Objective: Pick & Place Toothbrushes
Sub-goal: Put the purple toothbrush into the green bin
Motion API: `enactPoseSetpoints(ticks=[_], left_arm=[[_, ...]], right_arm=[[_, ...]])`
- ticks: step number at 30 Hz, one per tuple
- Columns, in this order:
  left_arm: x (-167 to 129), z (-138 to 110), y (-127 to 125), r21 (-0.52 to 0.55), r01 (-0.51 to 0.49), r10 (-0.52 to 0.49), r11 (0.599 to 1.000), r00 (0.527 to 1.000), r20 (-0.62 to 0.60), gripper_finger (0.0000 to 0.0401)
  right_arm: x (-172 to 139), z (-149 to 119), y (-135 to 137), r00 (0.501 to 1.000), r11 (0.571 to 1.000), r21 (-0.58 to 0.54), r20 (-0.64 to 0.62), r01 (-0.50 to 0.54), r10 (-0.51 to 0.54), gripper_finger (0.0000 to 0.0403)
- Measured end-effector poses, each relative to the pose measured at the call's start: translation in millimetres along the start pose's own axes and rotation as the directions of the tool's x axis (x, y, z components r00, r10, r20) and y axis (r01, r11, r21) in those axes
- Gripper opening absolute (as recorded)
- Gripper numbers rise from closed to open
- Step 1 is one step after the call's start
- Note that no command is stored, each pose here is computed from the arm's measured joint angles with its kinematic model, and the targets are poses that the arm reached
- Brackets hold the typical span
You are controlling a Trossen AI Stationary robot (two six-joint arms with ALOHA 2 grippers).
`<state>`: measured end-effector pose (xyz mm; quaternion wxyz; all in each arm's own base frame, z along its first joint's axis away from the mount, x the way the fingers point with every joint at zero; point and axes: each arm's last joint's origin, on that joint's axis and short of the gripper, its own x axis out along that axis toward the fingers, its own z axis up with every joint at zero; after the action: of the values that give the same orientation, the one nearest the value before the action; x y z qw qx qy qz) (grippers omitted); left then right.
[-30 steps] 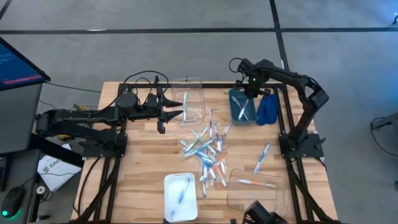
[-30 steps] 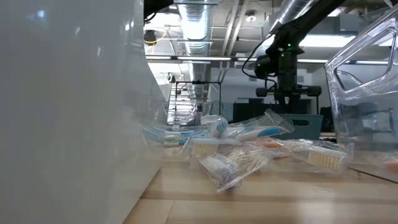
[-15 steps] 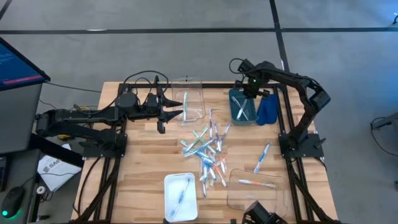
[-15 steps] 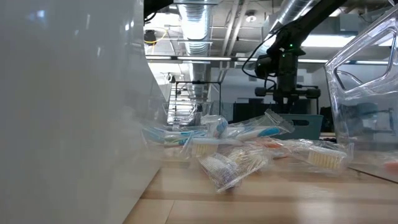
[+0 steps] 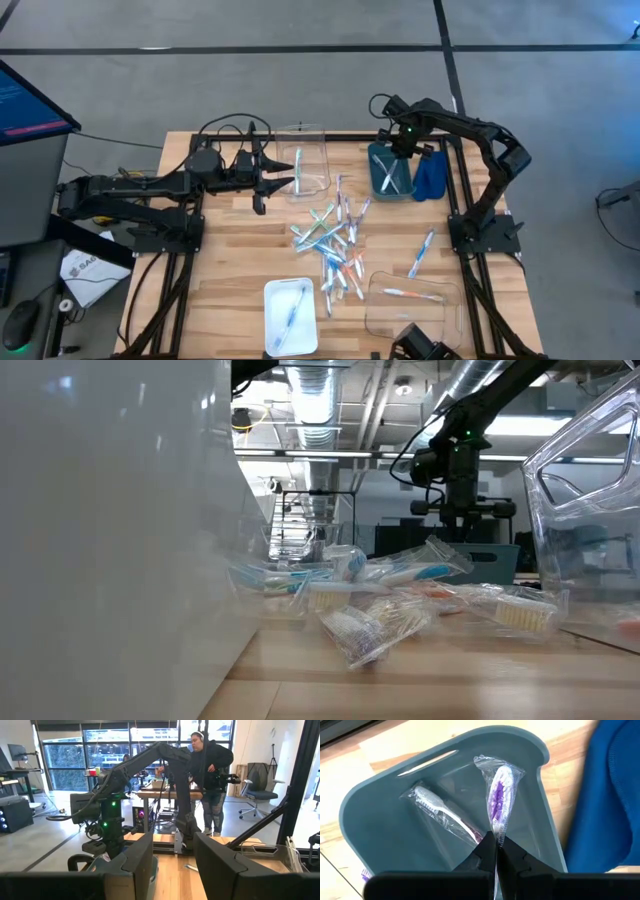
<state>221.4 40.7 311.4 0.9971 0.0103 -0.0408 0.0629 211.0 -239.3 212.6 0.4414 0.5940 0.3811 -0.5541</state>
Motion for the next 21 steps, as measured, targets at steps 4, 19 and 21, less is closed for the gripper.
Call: enactPoseSetpoints(ticks=[4,19,21], left_arm=[[0.0,0.0,0.0,0.0,0.0,0.0,1.0,1.0,0.0,0.0135],[0.0,0.0,0.0,0.0,0.0,0.0,1.0,1.0,0.0,0.0135],[0.0,0.1,0.0,0.0,0.0,0.0,1.0,1.0,0.001,0.0135]], right_arm=[[0.1,0.0,0.0,1.0,1.0,0.0,-0.001,0.0,0.0,0.0],[-0.3,-2.1,-7.4,0.997,0.998,0.01,-0.042,0.065,-0.065,0.0],[-0.3,-2.4,-7.2,0.997,0.998,0.009,-0.042,0.066,-0.065,0.0]])
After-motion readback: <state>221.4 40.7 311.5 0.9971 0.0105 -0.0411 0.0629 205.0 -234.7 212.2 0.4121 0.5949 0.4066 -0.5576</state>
